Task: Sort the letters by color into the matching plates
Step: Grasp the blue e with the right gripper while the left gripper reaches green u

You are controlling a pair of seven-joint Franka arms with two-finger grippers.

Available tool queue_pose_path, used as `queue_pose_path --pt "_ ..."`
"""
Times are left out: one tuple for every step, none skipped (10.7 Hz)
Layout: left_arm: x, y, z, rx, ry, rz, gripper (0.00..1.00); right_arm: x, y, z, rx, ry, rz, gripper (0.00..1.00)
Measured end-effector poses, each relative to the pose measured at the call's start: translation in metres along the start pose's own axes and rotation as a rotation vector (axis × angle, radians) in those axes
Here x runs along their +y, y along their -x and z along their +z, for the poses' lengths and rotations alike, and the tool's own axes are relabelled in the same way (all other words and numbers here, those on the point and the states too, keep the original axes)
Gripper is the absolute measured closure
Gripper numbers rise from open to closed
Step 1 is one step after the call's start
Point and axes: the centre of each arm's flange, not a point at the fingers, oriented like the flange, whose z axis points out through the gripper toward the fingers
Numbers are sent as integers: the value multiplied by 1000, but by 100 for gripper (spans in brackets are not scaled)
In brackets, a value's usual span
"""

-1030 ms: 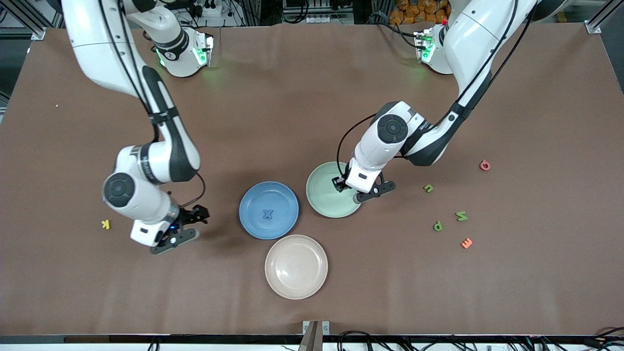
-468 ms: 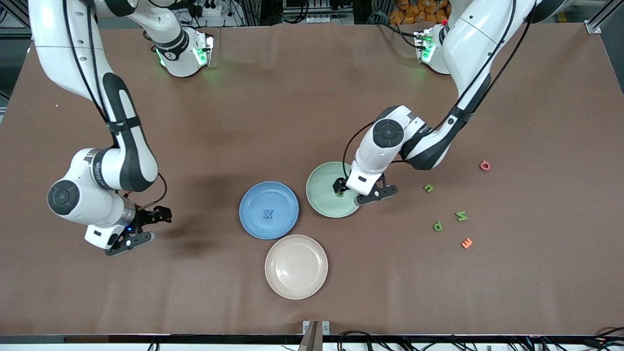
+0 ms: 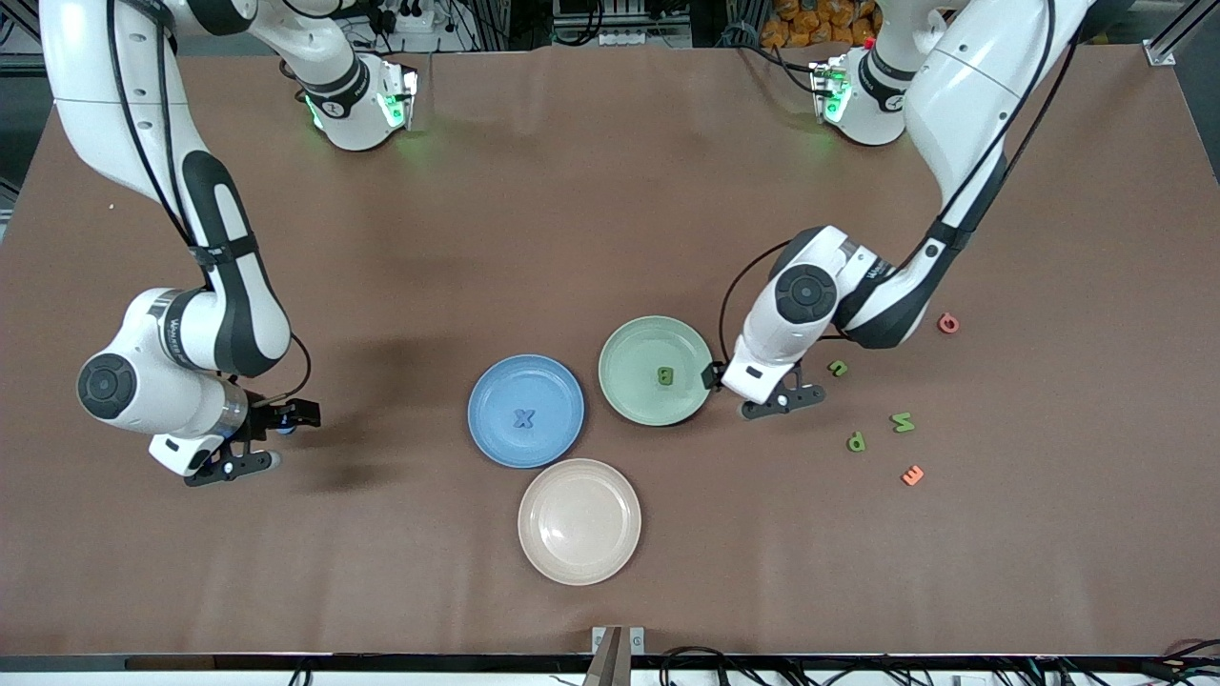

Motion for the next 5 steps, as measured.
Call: queue_pose_path --pt "-14 -6 3 14 -22 10 0 2 3 7 -5 1 4 0" --pt "-31 -13 5 24 -47 23 0 6 5 16 4 8 10 0" --pt "-50 -19 9 21 -67 29 0 10 8 26 11 16 17 0" --pt "-74 -24 13 8 -84 8 0 13 11 34 10 19 23 0" --pt "-100 -33 16 -3 -97 -31 0 16 13 36 9 19 27 0"
